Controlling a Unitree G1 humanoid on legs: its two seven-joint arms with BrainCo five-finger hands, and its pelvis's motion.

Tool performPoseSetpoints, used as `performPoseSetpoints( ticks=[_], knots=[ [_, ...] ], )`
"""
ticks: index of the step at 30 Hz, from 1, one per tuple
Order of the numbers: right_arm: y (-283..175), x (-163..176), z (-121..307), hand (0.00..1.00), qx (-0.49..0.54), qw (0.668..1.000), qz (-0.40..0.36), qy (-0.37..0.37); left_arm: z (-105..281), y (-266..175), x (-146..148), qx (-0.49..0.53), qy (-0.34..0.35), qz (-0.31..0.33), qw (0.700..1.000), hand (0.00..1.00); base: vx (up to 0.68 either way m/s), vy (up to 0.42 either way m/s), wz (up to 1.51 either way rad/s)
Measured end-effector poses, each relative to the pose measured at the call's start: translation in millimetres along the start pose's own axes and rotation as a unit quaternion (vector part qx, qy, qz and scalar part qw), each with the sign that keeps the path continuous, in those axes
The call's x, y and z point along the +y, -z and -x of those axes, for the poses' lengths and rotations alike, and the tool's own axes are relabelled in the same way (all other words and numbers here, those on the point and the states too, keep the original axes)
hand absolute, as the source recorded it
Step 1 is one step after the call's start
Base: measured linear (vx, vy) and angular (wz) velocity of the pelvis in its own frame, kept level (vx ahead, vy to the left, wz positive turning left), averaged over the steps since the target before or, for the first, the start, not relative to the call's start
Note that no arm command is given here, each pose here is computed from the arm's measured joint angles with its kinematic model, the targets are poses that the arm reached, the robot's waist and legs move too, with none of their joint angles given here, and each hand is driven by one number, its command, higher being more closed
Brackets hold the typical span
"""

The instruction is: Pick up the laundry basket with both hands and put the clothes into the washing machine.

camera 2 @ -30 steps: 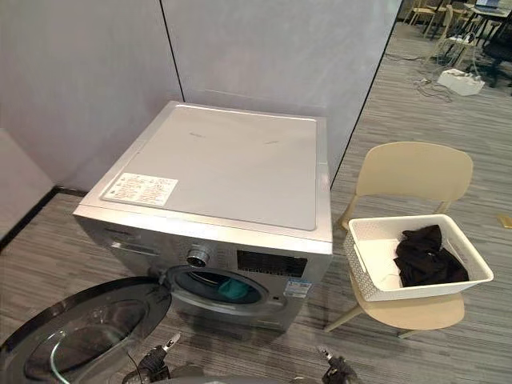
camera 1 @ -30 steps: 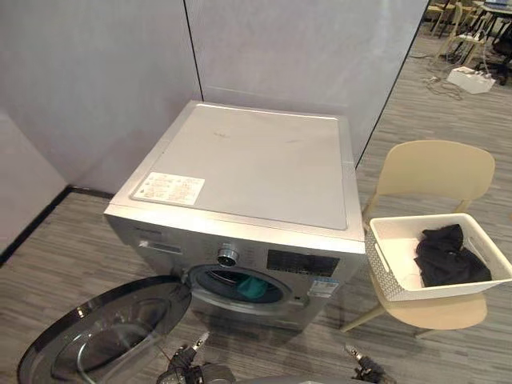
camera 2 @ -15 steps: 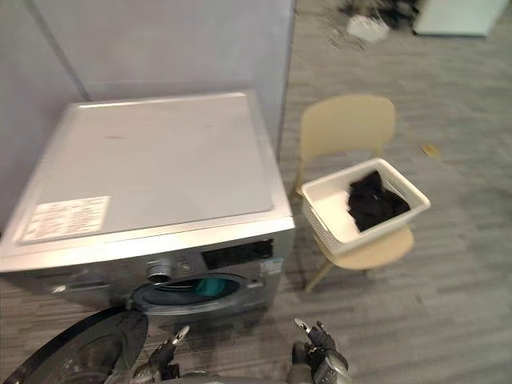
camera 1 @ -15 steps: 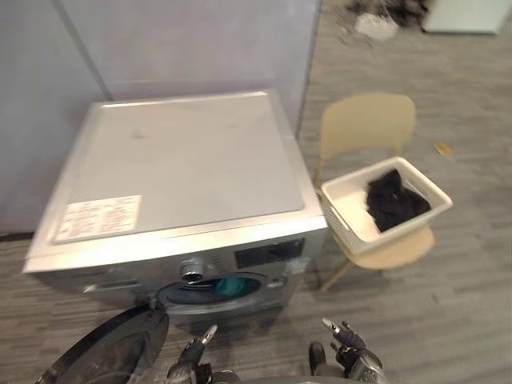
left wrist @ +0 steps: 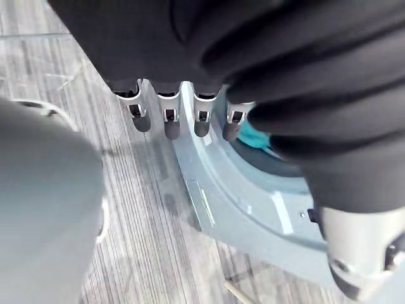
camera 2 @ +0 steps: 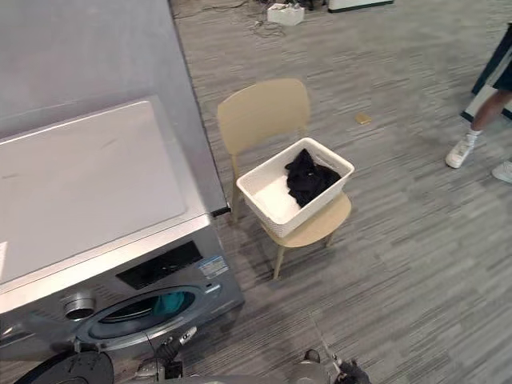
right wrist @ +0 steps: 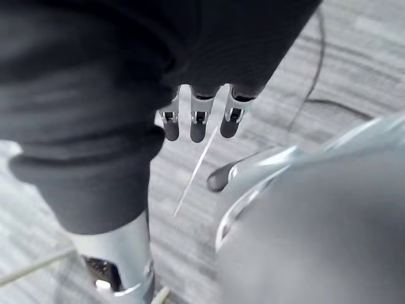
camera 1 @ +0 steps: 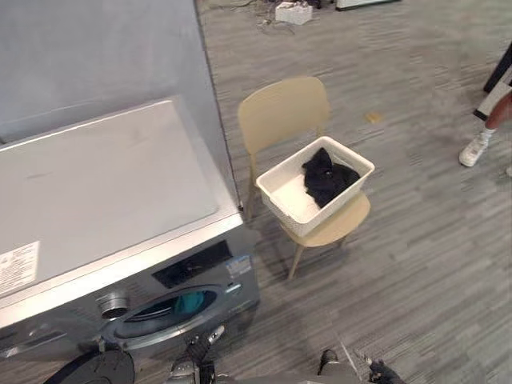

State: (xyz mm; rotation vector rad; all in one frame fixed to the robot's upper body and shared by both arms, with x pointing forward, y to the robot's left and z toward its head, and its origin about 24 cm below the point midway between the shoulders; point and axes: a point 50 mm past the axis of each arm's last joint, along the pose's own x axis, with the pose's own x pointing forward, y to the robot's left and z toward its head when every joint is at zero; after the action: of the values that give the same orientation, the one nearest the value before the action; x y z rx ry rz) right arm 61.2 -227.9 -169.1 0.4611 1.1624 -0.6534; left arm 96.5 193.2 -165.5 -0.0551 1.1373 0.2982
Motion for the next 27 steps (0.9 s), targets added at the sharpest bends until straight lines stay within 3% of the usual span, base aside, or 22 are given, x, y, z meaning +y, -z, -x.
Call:
performPoseSetpoints(
  ticks=[4, 8, 11, 13, 17, 20, 23, 26, 27],
  knots=[
    [-14, 20, -2, 0.00, -0.022, 0.998, 0.050, -0.029, 0, -1, 24, -0.006, -0.040, 0.069, 0.997, 0.00, -0.01, -0.268, -0.89],
    [-52, 41, -1, 0.00, -0.082, 0.991, 0.090, -0.054, 2, 5, 12, 0.001, -0.026, 0.081, 0.996, 0.00, 0.12, 0.007, -1.25],
    [-43, 71, 2, 0.00, -0.082, 0.984, 0.126, -0.099, 8, 30, 18, 0.031, -0.036, 0.087, 0.995, 0.00, 0.19, 0.086, -0.92],
    [-41, 86, 5, 0.00, -0.093, 0.977, 0.149, -0.121, 6, 21, 19, 0.014, -0.034, 0.091, 0.995, 0.00, 0.27, 0.060, 0.11],
    [-32, 97, 8, 0.00, -0.089, 0.970, 0.174, -0.145, 9, 31, 15, 0.026, -0.039, 0.144, 0.988, 0.00, 0.21, 0.096, -0.06],
    [-24, 96, 8, 0.00, -0.082, 0.970, 0.177, -0.147, 9, 31, 14, 0.026, -0.036, 0.139, 0.989, 0.00, 0.11, 0.068, -0.11],
    [-16, 88, 11, 0.00, -0.092, 0.967, 0.180, -0.155, 7, 23, 33, 0.023, -0.055, 0.137, 0.989, 0.00, 0.20, -0.043, 0.52],
    [-14, 49, 7, 0.00, -0.081, 0.981, 0.145, -0.101, 6, 21, 31, 0.029, -0.051, 0.120, 0.991, 0.00, 0.26, -0.226, 1.62],
    [-10, 34, 6, 0.00, -0.068, 0.989, 0.103, -0.077, 4, 12, 22, 0.014, -0.040, 0.121, 0.992, 0.00, 0.24, -0.133, 1.42]
  ],
)
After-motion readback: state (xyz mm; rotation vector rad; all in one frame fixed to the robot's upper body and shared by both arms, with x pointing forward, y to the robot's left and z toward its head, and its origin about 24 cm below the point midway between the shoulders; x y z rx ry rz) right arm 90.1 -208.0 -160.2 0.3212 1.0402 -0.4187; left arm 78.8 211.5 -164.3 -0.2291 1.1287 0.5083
